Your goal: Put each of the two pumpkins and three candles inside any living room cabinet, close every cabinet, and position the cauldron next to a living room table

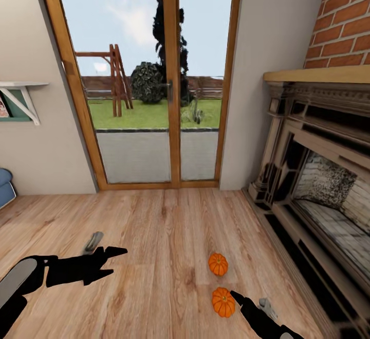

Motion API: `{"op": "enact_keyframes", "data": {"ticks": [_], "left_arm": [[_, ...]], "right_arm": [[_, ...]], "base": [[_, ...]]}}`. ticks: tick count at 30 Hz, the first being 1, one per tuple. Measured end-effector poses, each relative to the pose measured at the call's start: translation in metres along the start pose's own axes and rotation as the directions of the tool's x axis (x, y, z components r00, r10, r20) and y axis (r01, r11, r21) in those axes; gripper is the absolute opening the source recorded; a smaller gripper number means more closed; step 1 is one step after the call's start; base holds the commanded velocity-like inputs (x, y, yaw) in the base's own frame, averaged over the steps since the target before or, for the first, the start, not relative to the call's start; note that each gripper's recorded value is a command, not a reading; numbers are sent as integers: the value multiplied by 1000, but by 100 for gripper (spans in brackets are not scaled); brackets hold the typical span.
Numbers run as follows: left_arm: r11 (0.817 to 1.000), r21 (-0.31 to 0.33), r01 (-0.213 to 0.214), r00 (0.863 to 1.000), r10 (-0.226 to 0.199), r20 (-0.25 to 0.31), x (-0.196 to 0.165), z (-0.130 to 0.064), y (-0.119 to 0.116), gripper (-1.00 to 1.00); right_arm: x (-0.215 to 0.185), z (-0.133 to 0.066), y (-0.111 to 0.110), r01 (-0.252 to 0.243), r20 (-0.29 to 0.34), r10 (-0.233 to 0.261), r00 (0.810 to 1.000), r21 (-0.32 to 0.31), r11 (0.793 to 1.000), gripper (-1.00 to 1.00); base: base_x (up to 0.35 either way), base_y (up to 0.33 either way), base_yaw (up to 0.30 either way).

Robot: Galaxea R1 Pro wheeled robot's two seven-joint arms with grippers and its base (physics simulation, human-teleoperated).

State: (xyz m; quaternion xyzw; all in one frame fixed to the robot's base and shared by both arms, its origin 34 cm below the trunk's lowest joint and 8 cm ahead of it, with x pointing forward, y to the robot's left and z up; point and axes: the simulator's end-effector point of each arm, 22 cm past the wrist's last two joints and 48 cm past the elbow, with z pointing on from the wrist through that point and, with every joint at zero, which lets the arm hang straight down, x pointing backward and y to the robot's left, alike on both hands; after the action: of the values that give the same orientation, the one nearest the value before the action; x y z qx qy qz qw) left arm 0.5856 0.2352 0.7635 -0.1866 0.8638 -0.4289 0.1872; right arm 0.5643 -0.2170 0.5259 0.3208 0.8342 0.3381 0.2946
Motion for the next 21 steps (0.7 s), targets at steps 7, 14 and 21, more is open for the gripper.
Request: {"op": "enact_keyframes", "data": {"ticks": [7, 14, 21], "left_arm": [[991, 122, 62, 996, -53, -74, 16, -5, -12, 100], [977, 190, 101, 988, -75, -137, 33, -4, -17, 100], [973, 204, 106, 987, -78, -140, 37, 1, -8, 100]], "right_arm": [[5, 7, -10, 0, 0, 0, 1000, -1, 1000, 100], [9, 14, -21, 1, 1, -1, 1000, -2, 1000, 100], [13, 21, -29, 4, 9, -4, 1000, -10, 1000, 100]], "base": [[0, 0, 0], [0, 0, 0], [0, 0, 0]]}}
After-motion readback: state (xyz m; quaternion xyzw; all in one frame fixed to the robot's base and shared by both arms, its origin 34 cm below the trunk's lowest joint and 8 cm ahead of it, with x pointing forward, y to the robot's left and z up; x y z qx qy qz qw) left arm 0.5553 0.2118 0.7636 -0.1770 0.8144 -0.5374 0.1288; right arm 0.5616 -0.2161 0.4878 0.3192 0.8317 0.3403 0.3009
